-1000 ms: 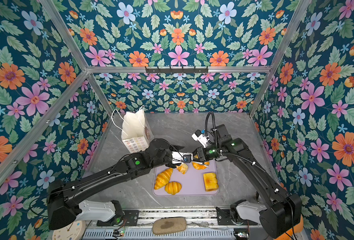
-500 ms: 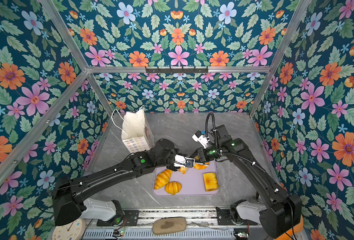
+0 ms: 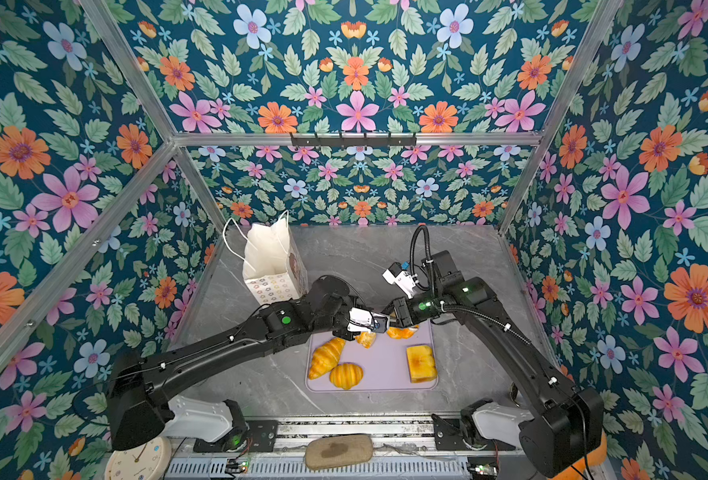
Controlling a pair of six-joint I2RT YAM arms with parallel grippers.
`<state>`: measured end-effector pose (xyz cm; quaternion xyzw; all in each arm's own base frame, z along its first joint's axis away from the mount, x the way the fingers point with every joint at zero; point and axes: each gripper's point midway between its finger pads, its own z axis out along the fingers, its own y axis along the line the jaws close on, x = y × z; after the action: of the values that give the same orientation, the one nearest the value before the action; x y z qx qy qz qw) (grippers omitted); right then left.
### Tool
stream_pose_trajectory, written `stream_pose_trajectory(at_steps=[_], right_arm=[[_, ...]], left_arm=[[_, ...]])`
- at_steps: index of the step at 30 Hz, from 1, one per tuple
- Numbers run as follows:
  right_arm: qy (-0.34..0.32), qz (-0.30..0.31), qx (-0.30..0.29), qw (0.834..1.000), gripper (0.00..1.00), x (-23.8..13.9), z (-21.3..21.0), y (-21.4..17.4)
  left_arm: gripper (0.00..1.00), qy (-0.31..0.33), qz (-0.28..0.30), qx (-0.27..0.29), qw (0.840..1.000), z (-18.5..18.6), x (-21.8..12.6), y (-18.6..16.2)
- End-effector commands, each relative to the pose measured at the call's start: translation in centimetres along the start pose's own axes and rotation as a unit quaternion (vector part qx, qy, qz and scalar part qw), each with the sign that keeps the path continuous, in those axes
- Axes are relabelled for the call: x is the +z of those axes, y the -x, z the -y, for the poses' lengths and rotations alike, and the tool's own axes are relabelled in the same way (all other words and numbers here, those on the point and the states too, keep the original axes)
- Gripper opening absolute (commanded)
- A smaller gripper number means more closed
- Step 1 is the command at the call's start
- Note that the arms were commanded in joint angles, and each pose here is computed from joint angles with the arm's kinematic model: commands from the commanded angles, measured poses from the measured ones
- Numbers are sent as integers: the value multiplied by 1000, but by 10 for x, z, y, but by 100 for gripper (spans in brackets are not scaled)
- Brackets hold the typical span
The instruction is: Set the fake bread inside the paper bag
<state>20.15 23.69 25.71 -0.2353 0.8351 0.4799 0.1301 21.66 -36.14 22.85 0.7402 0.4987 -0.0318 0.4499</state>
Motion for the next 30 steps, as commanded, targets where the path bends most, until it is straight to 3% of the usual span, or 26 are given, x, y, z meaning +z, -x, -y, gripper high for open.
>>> stream_pose_trajectory(at_steps=[1,21,24,27,30], right_arm=[[11,-21,12,1000,31,1,-2,-11],[25,-44,11,999,24,13,-2,-15],[21,-43,11,999,21,13,-1,-14],[8,-35,11,999,17,11,1,-12],[-22,-32,14,999,17,8,7,-13]], left_arm=[[6,55,13,-18,998,-28,-6,9],[7,52,8,45,998,-30,-6,11],[17,55,11,39,998,-30,-7,12],[40,66,16,32,997,-31,-11,11],[47,71,22,15,997,-29,-19,10]])
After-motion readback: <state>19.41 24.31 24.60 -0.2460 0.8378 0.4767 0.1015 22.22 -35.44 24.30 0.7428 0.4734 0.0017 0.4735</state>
